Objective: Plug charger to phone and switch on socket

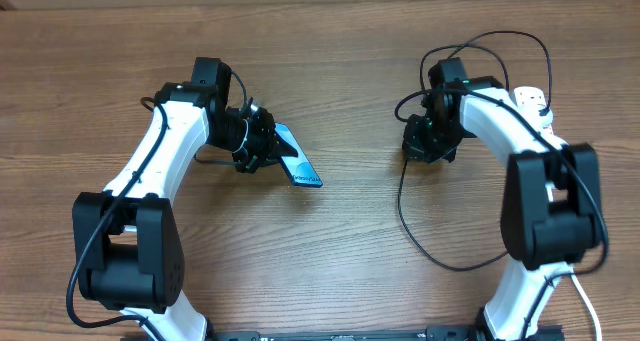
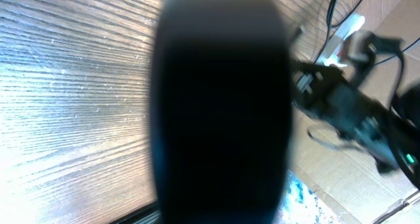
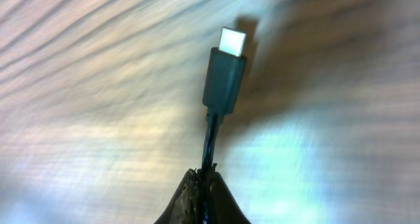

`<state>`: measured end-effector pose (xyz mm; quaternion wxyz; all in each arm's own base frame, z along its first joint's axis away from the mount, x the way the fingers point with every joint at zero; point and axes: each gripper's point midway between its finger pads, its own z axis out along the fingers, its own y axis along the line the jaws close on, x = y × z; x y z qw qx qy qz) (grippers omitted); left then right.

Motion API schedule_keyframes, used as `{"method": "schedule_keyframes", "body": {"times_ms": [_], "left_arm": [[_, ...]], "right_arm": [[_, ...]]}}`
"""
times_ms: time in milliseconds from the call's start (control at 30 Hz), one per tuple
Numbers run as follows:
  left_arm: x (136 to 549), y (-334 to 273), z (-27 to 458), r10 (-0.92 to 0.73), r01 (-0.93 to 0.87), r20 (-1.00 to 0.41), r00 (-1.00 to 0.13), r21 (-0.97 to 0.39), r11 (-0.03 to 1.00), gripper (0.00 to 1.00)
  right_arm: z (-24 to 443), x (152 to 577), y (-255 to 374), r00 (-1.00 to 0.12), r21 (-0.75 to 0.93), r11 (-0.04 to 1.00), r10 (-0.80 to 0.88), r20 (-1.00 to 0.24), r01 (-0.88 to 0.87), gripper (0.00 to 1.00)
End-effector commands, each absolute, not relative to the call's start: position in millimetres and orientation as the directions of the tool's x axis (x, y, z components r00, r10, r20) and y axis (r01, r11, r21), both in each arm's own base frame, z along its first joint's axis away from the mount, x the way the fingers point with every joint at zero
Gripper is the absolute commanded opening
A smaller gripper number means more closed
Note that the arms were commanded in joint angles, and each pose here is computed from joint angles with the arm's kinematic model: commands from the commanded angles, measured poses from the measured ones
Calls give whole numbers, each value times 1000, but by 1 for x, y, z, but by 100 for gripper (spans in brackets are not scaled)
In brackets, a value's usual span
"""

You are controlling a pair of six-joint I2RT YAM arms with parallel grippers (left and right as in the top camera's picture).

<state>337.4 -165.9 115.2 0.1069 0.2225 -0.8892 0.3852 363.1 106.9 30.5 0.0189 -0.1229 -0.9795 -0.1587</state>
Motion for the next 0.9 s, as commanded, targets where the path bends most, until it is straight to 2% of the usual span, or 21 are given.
{"method": "schedule_keyframes", "body": {"times_ms": [0, 133, 267, 367, 567, 733, 800, 867], "left_arm": [[340, -173, 132, -272, -433, 338, -901, -692, 578, 4], [344, -177, 137, -249, -404, 318, -915, -727, 555, 4], [349, -191, 159, -152, -301, 260, -954, -833, 464, 4], [354, -197, 169, -116, -241, 211, -971, -877, 416, 4], [364, -209, 201, -33, -94, 88, -996, -959, 267, 4], [366, -210, 208, -18, -55, 52, -998, -970, 236, 4], [365, -211, 209, -15, -55, 53, -998, -971, 232, 4], [363, -212, 212, -1, -53, 54, -999, -976, 212, 4]], "right_arm": [[119, 354, 131, -992, 482, 876, 78, -100, 20, 4], [180, 323, 147, -980, 589, 797, -20, -197, -134, 4], [244, 269, 163, -933, 668, 663, -139, -333, -337, 4], [267, 238, 170, -909, 714, 572, -159, -386, -403, 4], [250, 196, 182, -908, 794, 443, -153, -391, -417, 4], [227, 192, 203, -921, 822, 414, -169, -351, -390, 4], [222, 192, 213, -910, 796, 442, -195, -365, -413, 4], [211, 196, 224, -893, 732, 514, -217, -394, -448, 4]]}}
